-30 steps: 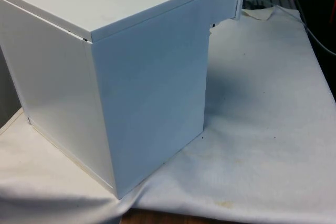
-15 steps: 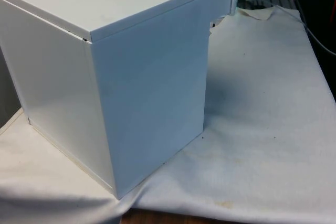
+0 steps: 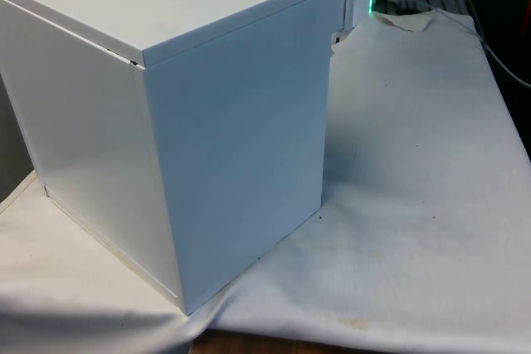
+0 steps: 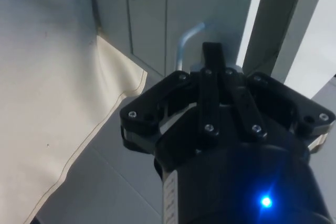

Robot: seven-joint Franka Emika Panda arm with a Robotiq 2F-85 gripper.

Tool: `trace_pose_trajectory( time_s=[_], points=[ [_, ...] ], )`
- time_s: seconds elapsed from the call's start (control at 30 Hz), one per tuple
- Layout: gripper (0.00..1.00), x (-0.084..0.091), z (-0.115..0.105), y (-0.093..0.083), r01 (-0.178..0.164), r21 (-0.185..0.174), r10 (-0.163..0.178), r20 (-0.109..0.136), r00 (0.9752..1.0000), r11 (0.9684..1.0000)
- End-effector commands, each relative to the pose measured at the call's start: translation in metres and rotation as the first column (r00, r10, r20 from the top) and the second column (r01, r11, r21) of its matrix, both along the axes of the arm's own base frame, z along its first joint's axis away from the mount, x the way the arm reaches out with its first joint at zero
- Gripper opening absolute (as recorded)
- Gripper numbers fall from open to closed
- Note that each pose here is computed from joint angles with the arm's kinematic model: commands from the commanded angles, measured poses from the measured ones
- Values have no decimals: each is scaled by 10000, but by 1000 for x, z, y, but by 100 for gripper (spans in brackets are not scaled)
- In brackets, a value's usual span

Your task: Open the drawer, then close it.

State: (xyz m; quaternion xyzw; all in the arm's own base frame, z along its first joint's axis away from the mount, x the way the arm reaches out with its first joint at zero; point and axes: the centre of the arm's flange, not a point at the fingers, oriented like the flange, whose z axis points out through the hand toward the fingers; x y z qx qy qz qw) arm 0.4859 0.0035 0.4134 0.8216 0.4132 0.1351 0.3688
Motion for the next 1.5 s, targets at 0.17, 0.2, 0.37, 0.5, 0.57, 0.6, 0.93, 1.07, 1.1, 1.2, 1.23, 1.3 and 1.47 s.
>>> trace_pose_trajectory(
  time_s=[0.17, 0.2, 0.37, 0.5, 0.57, 0.6, 0.93, 1.07, 1.1, 1.2, 1.23, 1.3, 1.47],
  points=[
    [0, 15, -2, -13, -9, 40, 9, 56, 10000, 10000],
    [0, 16, -2, -14, -4, 44, 4, 74, 10000, 10000],
    [0, 23, -3, -20, 2, 37, -3, 140, 9999, 10000],
    [0, 29, -4, -26, 28, 31, -29, 202, 9998, 10000],
    [0, 25, -3, -22, 61, 2, -61, 249, 9997, 10000],
    [0, 31, -4, -28, 31, 40, -32, 234, 9997, 10000],
    [0, 40, -5, -38, 33, 41, -35, 372, 9993, 10000],
    [0, 44, -6, -43, 31, 51, -33, 436, 9990, 10000],
    [0, 45, -6, -45, 29, 54, -31, 459, 9989, 10000],
    [0, 47, -6, -48, 38, 58, -41, 491, 9988, 10000],
    [0, 48, -6, -49, 39, 62, -42, 511, 9987, 10000],
    [0, 49, -6, -51, 47, 55, -50, 537, 9985, 10000],
    [0, 53, -6, -56, 67, 58, -70, 631, 9980, 10000]
  ],
)
